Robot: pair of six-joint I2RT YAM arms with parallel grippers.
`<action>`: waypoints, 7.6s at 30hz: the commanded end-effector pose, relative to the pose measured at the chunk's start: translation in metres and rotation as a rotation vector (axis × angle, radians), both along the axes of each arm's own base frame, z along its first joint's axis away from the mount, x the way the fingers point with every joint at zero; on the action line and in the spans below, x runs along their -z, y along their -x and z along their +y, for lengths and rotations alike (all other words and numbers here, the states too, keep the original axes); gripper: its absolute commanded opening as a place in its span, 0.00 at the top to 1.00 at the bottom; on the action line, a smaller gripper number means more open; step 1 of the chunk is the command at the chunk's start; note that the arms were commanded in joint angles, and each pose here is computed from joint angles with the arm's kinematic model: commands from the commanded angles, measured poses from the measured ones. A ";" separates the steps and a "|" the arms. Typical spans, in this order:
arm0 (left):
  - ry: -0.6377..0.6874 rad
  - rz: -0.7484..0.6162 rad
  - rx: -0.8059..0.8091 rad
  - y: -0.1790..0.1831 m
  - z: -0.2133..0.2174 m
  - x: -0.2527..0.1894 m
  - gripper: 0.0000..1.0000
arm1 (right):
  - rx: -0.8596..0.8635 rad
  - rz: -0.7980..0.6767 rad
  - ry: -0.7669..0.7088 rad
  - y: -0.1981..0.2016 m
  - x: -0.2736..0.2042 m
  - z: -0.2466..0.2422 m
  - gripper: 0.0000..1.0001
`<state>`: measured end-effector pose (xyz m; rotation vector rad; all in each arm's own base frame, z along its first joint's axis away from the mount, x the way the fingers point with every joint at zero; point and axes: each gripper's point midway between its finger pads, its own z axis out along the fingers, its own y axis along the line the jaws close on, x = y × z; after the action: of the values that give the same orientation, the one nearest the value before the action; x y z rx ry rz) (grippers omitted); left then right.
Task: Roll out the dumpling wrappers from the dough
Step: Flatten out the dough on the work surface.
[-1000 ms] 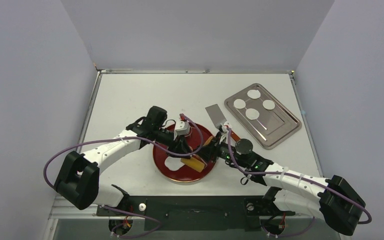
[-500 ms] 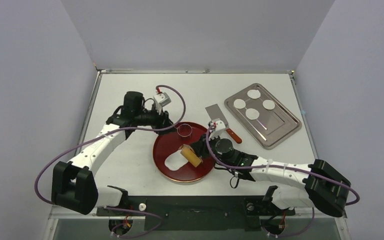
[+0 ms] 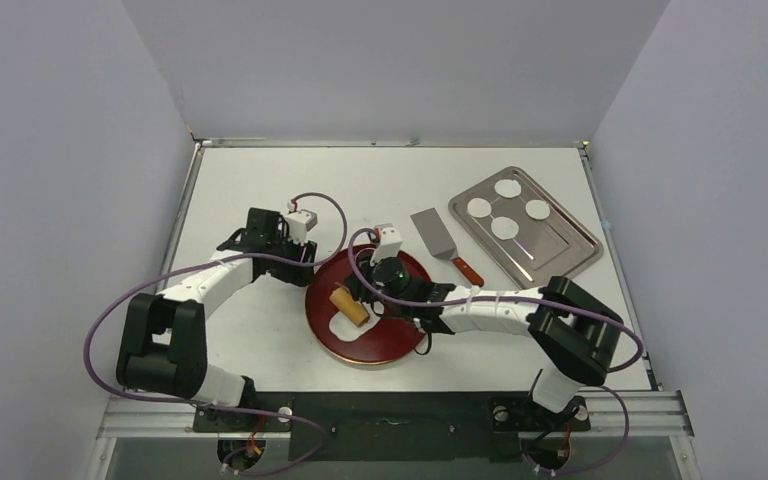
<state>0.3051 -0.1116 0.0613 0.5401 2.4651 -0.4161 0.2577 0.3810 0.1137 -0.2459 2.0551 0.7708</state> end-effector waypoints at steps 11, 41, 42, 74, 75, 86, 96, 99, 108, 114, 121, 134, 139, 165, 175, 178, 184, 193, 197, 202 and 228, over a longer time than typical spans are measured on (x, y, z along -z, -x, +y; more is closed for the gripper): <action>-0.089 0.042 -0.071 -0.022 -0.002 0.048 0.44 | 0.060 0.075 0.197 -0.007 0.020 0.004 1.00; -0.045 0.065 -0.095 -0.019 -0.005 0.052 1.00 | 0.197 0.044 0.473 0.003 0.055 -0.032 1.00; -0.045 0.059 -0.095 -0.020 -0.005 0.052 1.00 | 0.224 0.023 0.510 0.001 0.057 -0.039 1.00; -0.052 0.033 -0.108 -0.021 -0.001 0.046 1.00 | 0.396 0.052 0.756 -0.004 0.101 -0.142 1.00; -0.052 0.034 -0.108 -0.021 -0.001 0.047 1.00 | 0.398 0.050 0.755 -0.004 0.101 -0.143 1.00; -0.038 0.030 -0.105 -0.020 -0.002 0.043 1.00 | 0.291 -0.077 0.470 -0.007 -0.006 -0.088 1.00; -0.030 0.033 -0.103 -0.020 -0.002 0.043 1.00 | 0.063 -0.103 0.122 0.017 -0.054 -0.003 1.00; -0.030 0.034 -0.103 -0.020 -0.002 0.042 1.00 | 0.026 -0.063 0.137 0.018 -0.037 0.016 1.00; -0.027 0.035 -0.108 -0.020 0.000 0.043 1.00 | 0.142 0.029 0.405 0.011 0.052 -0.018 1.00; -0.029 0.006 -0.113 -0.022 0.002 0.037 1.00 | 0.299 -0.013 0.614 0.011 0.070 -0.086 1.00; -0.029 0.010 -0.111 -0.022 0.001 0.038 1.00 | 0.371 -0.020 0.711 0.011 0.082 -0.126 1.00; -0.034 0.009 -0.119 -0.022 0.003 0.040 1.00 | 0.285 -0.185 0.413 0.011 -0.037 -0.091 1.00; -0.032 0.012 -0.116 -0.021 0.002 0.040 1.00 | 0.126 -0.217 0.090 0.021 -0.084 -0.026 1.00; -0.027 0.011 -0.115 -0.021 0.003 0.041 1.00 | 0.364 0.100 0.588 0.030 0.111 -0.121 1.00; -0.031 0.011 -0.124 -0.023 0.005 0.042 1.00 | 0.487 0.110 0.527 0.021 0.102 -0.171 1.00; -0.029 0.006 -0.121 -0.023 0.004 0.041 1.00 | 0.484 0.094 0.505 0.019 0.090 -0.172 1.00; -0.026 0.014 -0.116 -0.022 0.003 0.042 1.00 | 0.319 -0.063 0.415 0.015 0.017 -0.124 1.00; -0.013 0.016 -0.103 -0.021 0.001 0.040 1.00 | -0.174 -0.391 0.208 0.035 -0.071 -0.009 1.00; -0.006 0.019 -0.096 -0.020 -0.001 0.040 1.00 | -0.320 -0.430 0.217 0.040 -0.053 0.027 1.00; -0.004 0.020 -0.090 -0.019 -0.001 0.041 1.00 | -0.411 -0.493 0.159 0.035 -0.043 0.048 1.00; -0.010 0.020 -0.096 -0.021 0.000 0.042 1.00 | -0.640 -0.122 0.266 0.146 0.085 0.019 1.00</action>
<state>0.3214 -0.1153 0.0172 0.4182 2.5219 -0.4043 0.1774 0.4255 0.1006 -0.8823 1.7102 0.7972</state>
